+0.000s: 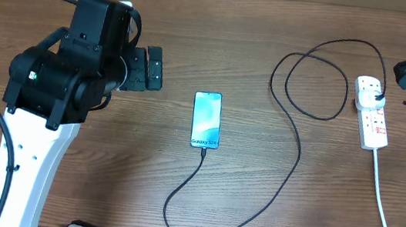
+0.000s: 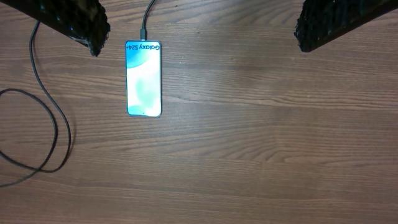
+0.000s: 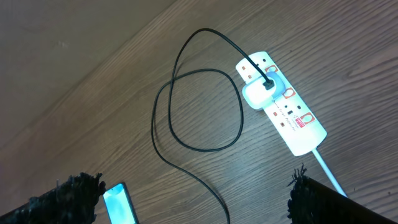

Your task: Plug charger to phone and switch on socket

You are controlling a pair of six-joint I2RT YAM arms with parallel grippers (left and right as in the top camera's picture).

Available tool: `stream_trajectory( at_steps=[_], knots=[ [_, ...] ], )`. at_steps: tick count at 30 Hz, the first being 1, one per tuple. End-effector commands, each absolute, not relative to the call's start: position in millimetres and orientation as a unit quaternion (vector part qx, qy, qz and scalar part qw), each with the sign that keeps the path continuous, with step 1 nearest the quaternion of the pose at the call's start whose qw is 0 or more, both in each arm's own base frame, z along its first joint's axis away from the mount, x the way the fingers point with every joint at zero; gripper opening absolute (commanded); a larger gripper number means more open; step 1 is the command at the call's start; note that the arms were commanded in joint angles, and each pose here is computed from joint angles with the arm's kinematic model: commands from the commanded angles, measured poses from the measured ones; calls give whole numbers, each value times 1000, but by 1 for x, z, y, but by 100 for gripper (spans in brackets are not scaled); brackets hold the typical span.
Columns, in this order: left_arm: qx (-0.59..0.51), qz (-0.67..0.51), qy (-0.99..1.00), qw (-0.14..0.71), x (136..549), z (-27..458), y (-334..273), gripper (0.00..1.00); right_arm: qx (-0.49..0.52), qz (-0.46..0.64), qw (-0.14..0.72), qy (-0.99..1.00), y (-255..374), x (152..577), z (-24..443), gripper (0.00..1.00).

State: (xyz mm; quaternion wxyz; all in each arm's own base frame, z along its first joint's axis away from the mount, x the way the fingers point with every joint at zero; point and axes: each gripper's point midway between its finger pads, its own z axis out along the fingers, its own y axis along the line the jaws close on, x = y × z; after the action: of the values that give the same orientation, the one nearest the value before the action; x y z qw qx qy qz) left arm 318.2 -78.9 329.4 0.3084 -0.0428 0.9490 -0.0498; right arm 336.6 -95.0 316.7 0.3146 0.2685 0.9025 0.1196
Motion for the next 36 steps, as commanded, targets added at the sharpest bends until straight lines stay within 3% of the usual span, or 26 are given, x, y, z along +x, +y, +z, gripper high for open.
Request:
stream_trajectory(
  at_steps=[1,13,22,36],
  knots=[
    [-37,-41,947,316,320,332,-75,100,269,116,321,901,-97,338,321,100],
    [-38,-47,941,332,311,343,-73,99,269,116,321,901,-97,338,321,100],
    [-40,-61,926,371,264,360,-58,100,269,116,321,901,-97,338,321,100],
    [-55,-73,946,311,152,239,-30,100,269,116,321,901,-97,338,321,100]
  ],
)
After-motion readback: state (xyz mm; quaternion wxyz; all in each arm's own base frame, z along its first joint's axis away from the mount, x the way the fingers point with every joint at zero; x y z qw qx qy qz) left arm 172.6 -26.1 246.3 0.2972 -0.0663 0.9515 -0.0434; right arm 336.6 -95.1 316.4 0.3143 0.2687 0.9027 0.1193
